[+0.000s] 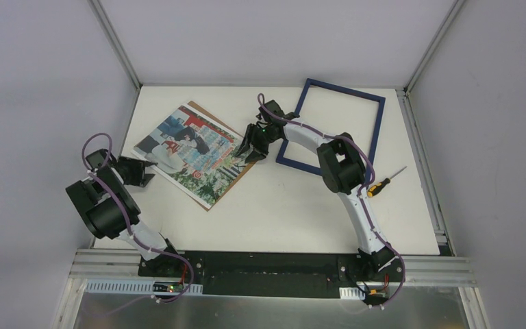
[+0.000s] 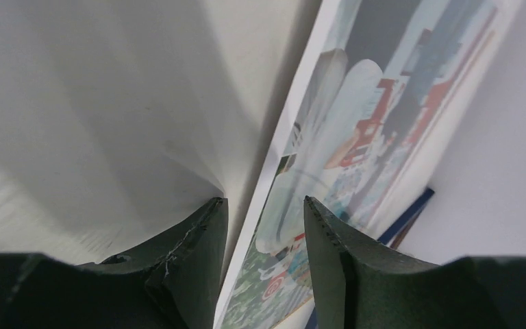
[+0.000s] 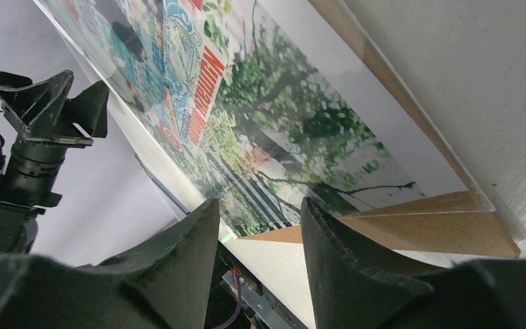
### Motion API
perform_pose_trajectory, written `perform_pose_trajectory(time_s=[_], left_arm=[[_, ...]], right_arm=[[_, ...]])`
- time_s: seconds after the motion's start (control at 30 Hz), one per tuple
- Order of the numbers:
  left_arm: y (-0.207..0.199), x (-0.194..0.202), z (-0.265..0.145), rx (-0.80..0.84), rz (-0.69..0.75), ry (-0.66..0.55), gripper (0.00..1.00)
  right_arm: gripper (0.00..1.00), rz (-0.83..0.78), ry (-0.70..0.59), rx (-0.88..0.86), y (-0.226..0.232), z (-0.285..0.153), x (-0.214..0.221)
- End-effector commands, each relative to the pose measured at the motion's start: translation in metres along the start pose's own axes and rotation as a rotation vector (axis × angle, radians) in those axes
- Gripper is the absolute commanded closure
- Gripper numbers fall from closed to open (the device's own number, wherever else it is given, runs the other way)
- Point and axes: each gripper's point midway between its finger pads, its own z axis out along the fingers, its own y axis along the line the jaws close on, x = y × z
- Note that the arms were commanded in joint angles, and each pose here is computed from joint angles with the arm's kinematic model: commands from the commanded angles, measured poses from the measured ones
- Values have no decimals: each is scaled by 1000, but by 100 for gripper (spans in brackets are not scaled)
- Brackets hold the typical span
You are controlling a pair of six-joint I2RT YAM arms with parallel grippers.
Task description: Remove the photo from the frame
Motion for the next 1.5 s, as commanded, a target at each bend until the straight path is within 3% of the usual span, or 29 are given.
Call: perform_pose_trajectory(time_s=[0.0,0.23,0.47,0.77,1.23,1.47], left_arm=[[-28,-8,9,215,-11,-64,54],[-9,3,16,219,58,-77,65],[-18,6,16,300,84,-72,73],[-34,14,11,411,95,-34,76],[-49,15,-3,454,104,-21,81],[-42,13,3,423,100,-30,99]], right_arm=[[49,34,6,77,-27,4,0],[49,48,1,76,-30,1,-4],[49,47,9,85,-35,3,-1],[49,55,22,96,-40,12,-1],[51,55,43,144,-45,29,3],[51,52,39,150,-45,29,3]])
